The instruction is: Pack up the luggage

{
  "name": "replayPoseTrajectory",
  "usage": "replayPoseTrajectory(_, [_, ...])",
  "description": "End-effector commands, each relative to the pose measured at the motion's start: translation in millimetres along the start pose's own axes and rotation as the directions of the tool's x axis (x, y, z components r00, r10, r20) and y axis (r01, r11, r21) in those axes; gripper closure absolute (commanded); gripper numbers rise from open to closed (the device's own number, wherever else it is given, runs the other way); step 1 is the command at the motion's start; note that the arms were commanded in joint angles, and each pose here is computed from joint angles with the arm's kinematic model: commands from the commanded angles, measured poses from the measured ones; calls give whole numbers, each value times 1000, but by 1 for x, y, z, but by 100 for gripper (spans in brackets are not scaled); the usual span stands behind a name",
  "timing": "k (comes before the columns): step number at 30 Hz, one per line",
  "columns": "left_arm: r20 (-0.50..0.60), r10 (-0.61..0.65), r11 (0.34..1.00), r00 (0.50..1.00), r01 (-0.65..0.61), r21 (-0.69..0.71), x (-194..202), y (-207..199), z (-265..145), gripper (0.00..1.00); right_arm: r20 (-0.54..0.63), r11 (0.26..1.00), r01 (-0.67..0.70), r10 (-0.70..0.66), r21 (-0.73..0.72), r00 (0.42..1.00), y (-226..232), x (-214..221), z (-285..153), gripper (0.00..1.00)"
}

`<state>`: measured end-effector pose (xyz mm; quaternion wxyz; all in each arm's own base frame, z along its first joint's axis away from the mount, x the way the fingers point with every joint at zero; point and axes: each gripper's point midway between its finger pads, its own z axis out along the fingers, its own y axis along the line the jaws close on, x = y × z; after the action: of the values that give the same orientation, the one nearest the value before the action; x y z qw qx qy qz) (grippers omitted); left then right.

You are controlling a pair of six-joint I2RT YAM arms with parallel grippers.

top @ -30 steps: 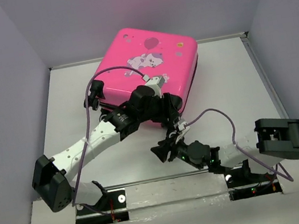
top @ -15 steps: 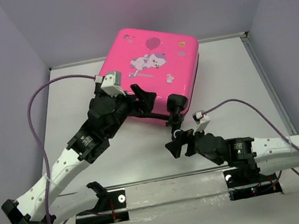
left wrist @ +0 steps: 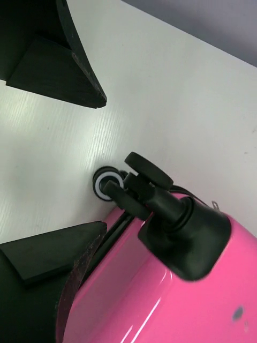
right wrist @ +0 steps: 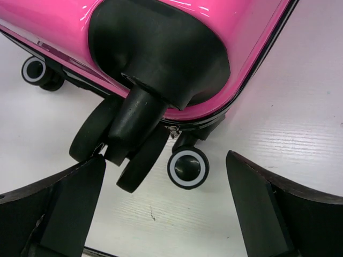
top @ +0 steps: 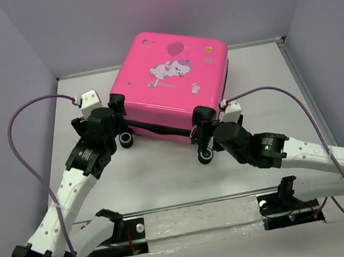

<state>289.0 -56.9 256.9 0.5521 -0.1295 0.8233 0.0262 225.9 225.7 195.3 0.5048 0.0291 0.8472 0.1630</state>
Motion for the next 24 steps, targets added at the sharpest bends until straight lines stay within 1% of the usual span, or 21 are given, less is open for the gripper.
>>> replayPoseTrajectory(1, [-10, 79, 997, 997, -79, 2, -15, -4, 24, 1, 72, 997, 55, -50, -56, 996, 17, -35, 1, 0])
replayPoseTrajectory(3, [-40, 134, 991, 990, -134, 1, -14, -8, 30, 1, 57, 996, 67, -64, -61, 996, 18, -29, 4, 0])
replayPoseTrajectory(5, [-87, 201, 978, 976, -205, -44, -10, -7, 45, 1, 53, 995, 76, -73, -71, 996, 20, -27, 6, 0])
replayPoseTrajectory(6, [-116, 247, 966, 962, -253, -43, -7, -10, 55, 1, 45, 994, 77, -74, -76, 996, 21, -26, 8, 0])
replayPoseTrajectory(7, [-126, 261, 963, 957, -267, -34, -5, -12, 59, 1, 42, 994, 80, -77, -81, 996, 22, -25, 9, 0])
replayPoseTrajectory(10, [-126, 273, 962, 954, -267, 59, -4, -33, 69, 1, 36, 992, 84, -81, -93, 996, 25, -23, 9, 0])
replayPoseTrajectory(12, [-140, 277, 960, 951, -269, 75, -2, -37, 75, 1, 35, 991, 87, -84, -98, 996, 25, -23, 9, 0])
replayPoseTrajectory(16, [-196, 299, 954, 934, -298, 33, 10, -30, 91, 1, 38, 991, 88, -85, -100, 996, 25, -24, 8, 0])
replayPoseTrajectory(18, [-195, 287, 957, 938, -289, 21, 10, -26, 96, 2, 39, 992, 85, -81, -96, 996, 22, -24, 8, 0])
replayPoseTrajectory(21, [-203, 280, 960, 938, -273, 62, 16, -31, 99, 16, 40, 991, 97, -94, -93, 995, 15, -29, 10, 1])
replayPoseTrajectory(22, [-204, 280, 960, 938, -270, 74, 17, -33, 100, 33, 39, 992, 94, -91, -88, 995, 12, -29, 12, 3])
replayPoseTrajectory(24, [-208, 277, 960, 938, -262, 93, 21, -35, 101, 54, 32, 991, 89, -87, -101, 996, 8, -31, 13, 4])
